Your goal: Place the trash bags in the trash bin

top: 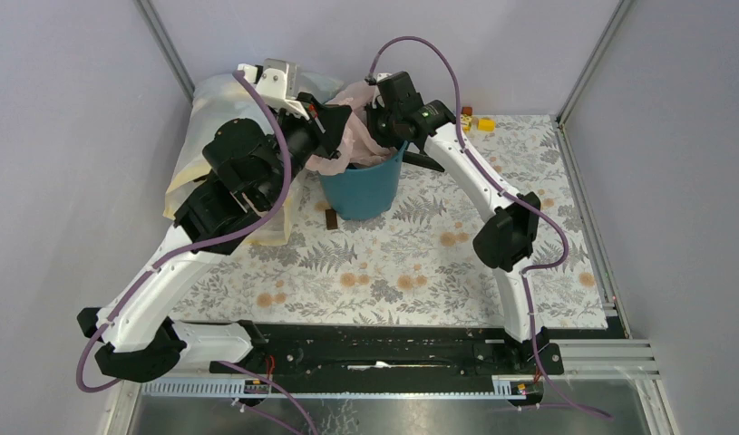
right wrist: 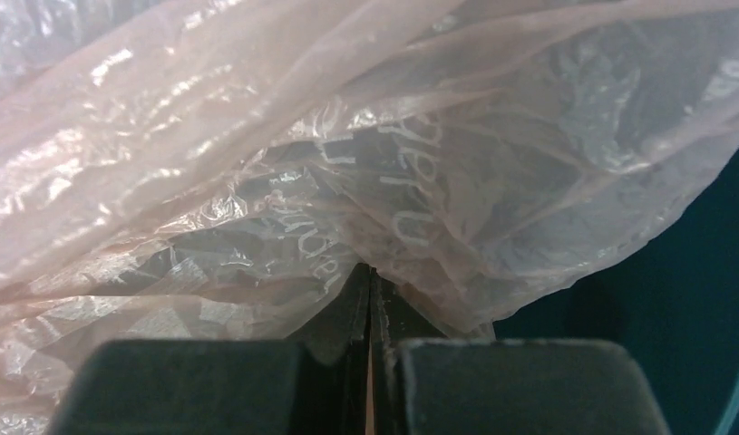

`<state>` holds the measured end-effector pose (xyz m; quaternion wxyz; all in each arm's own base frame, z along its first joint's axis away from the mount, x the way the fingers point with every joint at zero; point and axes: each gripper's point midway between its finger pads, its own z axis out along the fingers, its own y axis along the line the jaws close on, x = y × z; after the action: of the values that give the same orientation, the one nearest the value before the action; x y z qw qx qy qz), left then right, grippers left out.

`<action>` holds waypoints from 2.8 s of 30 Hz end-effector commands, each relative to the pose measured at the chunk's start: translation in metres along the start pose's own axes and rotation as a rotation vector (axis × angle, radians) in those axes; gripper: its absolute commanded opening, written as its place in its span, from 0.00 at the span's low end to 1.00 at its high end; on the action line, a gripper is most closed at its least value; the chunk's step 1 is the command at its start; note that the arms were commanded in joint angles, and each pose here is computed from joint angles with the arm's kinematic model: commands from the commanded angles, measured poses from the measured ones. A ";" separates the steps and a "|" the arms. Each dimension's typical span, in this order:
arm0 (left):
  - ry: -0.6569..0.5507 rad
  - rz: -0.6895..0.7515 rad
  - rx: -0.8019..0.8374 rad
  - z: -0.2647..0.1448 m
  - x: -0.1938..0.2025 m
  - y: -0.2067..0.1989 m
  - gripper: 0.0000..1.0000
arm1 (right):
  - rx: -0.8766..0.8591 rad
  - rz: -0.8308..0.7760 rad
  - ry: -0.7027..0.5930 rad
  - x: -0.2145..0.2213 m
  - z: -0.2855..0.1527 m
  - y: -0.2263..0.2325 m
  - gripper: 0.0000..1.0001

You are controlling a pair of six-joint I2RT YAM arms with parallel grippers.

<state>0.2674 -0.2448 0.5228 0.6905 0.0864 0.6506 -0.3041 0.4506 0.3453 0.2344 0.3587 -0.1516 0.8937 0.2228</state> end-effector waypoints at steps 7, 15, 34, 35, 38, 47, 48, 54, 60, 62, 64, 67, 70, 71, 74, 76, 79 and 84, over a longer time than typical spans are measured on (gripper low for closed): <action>0.046 -0.032 -0.020 0.049 0.022 0.017 0.00 | 0.032 -0.076 -0.247 -0.070 -0.098 0.014 0.23; 0.114 -0.049 -0.033 0.080 0.050 0.031 0.00 | 0.074 -0.079 -0.360 -0.077 -0.176 0.010 0.45; 0.101 -0.177 0.247 0.060 0.029 -0.024 0.00 | -0.377 -0.250 -0.542 -0.020 -0.255 0.071 0.79; 0.106 -0.186 0.261 0.060 0.031 -0.026 0.00 | -0.386 -0.245 -0.529 -0.021 -0.251 0.073 0.78; 0.124 -0.209 0.293 0.061 0.039 -0.032 0.00 | -0.402 -0.214 -0.519 -0.023 -0.240 0.076 0.75; 0.168 -0.233 0.330 0.069 0.054 -0.039 0.00 | -0.417 -0.169 -0.551 -0.026 -0.235 0.076 0.74; 0.169 -0.229 0.322 0.071 0.056 -0.037 0.00 | -0.425 -0.182 -0.543 -0.023 -0.237 0.077 0.76; 0.188 -0.223 0.285 0.078 0.069 -0.030 0.00 | -0.390 -0.201 -0.572 -0.012 -0.247 0.068 0.88; 0.211 -0.231 0.275 0.079 0.080 -0.027 0.00 | -0.372 -0.181 -0.636 -0.018 -0.255 0.064 0.85; 0.216 -0.240 0.285 0.078 0.081 -0.029 0.00 | -0.362 -0.168 -0.647 -0.025 -0.253 0.063 0.78; 0.220 -0.245 0.295 0.077 0.080 -0.031 0.00 | -0.355 -0.156 -0.646 -0.031 -0.248 0.063 0.65; 0.225 -0.248 0.307 0.075 0.080 -0.033 0.00 | -0.361 -0.142 -0.633 -0.035 -0.239 0.065 0.44; 0.229 -0.238 0.312 0.072 0.079 -0.034 0.06 | -0.343 -0.120 -0.623 -0.035 -0.232 0.062 0.13; 0.228 -0.226 0.311 0.069 0.077 -0.033 0.11 | -0.329 -0.108 -0.623 -0.034 -0.231 0.059 0.06; 0.216 -0.174 0.272 0.061 0.066 -0.025 0.36 | -0.255 -0.079 -0.633 -0.032 -0.229 0.044 0.00; 0.204 -0.130 0.217 0.052 0.058 -0.015 0.50 | -0.223 -0.065 -0.635 -0.030 -0.229 0.038 0.00; 0.183 -0.070 0.110 0.037 0.046 0.007 0.65 | -0.180 -0.051 -0.624 -0.026 -0.227 0.029 0.00; 0.180 0.012 -0.098 0.006 0.047 0.052 0.70 | -0.108 -0.030 -0.621 -0.023 -0.226 0.015 0.00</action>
<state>0.3061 -0.2781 0.4457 0.5777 0.1271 0.7302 -0.3418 0.3301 0.2616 0.3903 0.5861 -0.1364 0.7304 0.3230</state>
